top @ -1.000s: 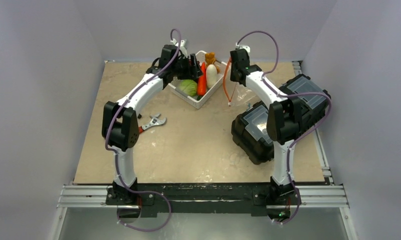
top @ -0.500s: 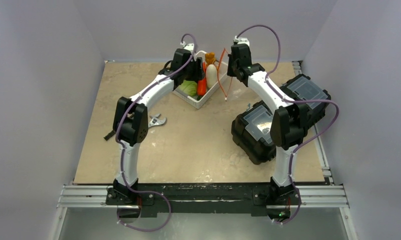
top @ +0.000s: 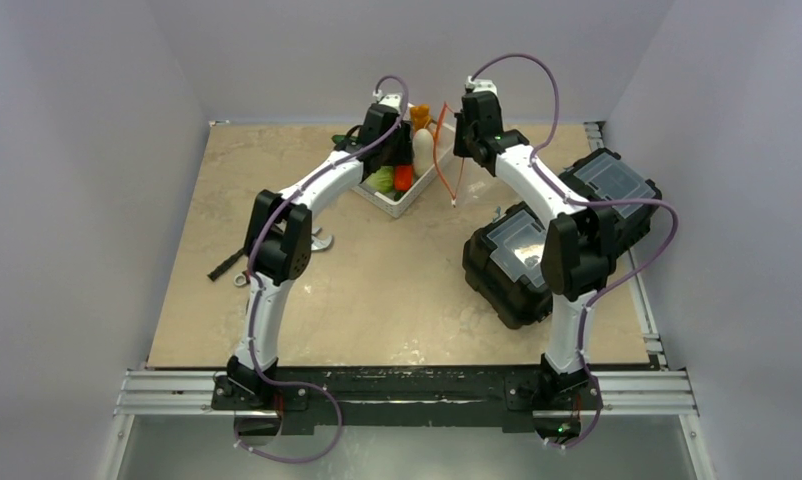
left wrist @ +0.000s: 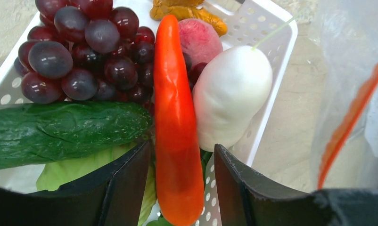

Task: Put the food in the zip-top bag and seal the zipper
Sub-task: Pick up the fake vegetable from the bin.

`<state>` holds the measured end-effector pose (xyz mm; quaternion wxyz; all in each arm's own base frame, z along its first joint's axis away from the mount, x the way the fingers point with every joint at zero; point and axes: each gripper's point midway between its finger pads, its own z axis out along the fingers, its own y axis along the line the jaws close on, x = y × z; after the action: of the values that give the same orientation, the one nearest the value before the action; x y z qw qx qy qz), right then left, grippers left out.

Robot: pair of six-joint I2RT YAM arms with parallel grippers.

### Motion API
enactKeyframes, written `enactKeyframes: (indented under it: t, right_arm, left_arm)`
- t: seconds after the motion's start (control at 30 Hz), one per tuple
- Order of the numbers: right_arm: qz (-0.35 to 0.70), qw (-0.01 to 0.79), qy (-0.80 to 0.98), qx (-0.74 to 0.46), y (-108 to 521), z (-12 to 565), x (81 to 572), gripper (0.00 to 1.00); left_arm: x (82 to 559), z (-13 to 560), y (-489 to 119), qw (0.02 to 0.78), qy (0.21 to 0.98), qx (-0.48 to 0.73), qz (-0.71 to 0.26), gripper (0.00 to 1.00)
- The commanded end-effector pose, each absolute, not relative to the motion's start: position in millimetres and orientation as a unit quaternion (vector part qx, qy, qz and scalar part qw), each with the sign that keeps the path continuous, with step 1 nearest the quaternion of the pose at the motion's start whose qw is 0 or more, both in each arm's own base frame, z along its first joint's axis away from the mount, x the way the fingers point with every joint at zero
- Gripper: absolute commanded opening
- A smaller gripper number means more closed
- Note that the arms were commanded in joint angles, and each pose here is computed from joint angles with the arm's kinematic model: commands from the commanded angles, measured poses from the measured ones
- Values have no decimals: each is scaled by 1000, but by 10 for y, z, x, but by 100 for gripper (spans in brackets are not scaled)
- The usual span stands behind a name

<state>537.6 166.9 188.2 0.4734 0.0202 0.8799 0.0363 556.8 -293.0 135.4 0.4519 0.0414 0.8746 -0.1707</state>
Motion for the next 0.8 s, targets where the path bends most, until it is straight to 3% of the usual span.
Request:
enactKeyframes:
  t: [0.0,0.57,0.67,0.77]
  right_arm:
    - [72,516,853,17,1722,2353,5339,0]
    - [111,524,844,9,1819,2470,5243,0]
    - [115,523,845,7,1835,2466,5238,0]
    - [117,524,844,7,1839,2482,5230,0]
  left_arm:
    - [5603,1427,-2928,472,869,44,-143,52]
    - [5594,1193,-2965,429,891,30,-144,53]
    - [5589,1189,-2979,426,893,31,-145,48]
    - [5575,1206,-3022,424,891,34,-157,35]
